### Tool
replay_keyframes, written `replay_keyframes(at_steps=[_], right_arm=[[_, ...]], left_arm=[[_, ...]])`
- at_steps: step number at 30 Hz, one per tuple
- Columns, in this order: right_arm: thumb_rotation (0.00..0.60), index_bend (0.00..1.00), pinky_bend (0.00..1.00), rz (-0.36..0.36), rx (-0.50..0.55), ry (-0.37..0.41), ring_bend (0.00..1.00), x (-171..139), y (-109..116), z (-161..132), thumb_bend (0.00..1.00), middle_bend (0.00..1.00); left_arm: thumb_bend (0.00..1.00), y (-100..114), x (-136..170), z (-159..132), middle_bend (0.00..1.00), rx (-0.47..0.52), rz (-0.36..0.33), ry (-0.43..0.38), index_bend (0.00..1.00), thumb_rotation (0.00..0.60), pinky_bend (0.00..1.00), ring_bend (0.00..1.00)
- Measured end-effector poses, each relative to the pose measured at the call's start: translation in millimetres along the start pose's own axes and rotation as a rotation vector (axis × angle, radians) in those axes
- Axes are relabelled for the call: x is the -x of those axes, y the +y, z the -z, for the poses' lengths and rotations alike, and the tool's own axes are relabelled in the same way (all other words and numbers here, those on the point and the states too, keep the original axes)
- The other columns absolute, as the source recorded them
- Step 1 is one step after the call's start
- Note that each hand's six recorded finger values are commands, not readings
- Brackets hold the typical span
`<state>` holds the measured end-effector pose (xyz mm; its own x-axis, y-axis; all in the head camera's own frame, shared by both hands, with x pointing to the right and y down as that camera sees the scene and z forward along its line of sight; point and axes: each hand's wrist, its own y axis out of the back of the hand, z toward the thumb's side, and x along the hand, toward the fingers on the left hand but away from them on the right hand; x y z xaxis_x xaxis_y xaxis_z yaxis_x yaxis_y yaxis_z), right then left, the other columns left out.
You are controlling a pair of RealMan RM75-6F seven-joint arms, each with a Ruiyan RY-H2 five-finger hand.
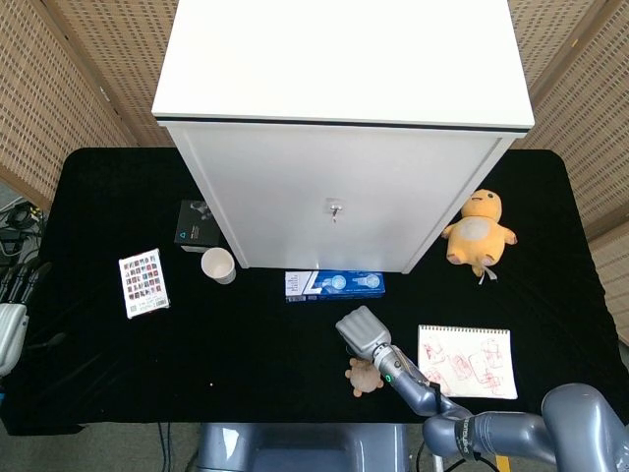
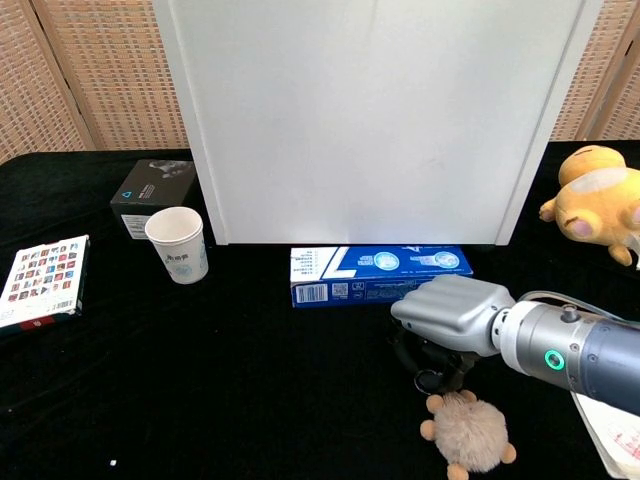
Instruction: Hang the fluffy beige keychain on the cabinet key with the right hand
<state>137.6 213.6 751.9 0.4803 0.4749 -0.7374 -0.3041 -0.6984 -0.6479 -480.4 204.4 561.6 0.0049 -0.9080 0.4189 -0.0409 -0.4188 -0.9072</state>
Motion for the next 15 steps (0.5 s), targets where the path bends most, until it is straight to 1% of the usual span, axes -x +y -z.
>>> replay_keyframes(at_steps=[8,15], right_arm=[[0.600,0.56,1.00,0.000,-0.022,-0.001,0.88,1.5,-2.0,2.4,0.55,0.90],[0.600,0.64,1.00,0.013,-0.019,0.003,0.88,3.8,-0.2,1.5,0.57,0.91]], left_arm=[[0.00,-0.4,0.2,-0.6,0.00,0.000,0.001,-0.002,0.00,0.600,0.00,0.00],[0.00,0.5,0.1,0.0,0.00,0.003,0.000,0.000,0.00,0.600,0.00,0.00]])
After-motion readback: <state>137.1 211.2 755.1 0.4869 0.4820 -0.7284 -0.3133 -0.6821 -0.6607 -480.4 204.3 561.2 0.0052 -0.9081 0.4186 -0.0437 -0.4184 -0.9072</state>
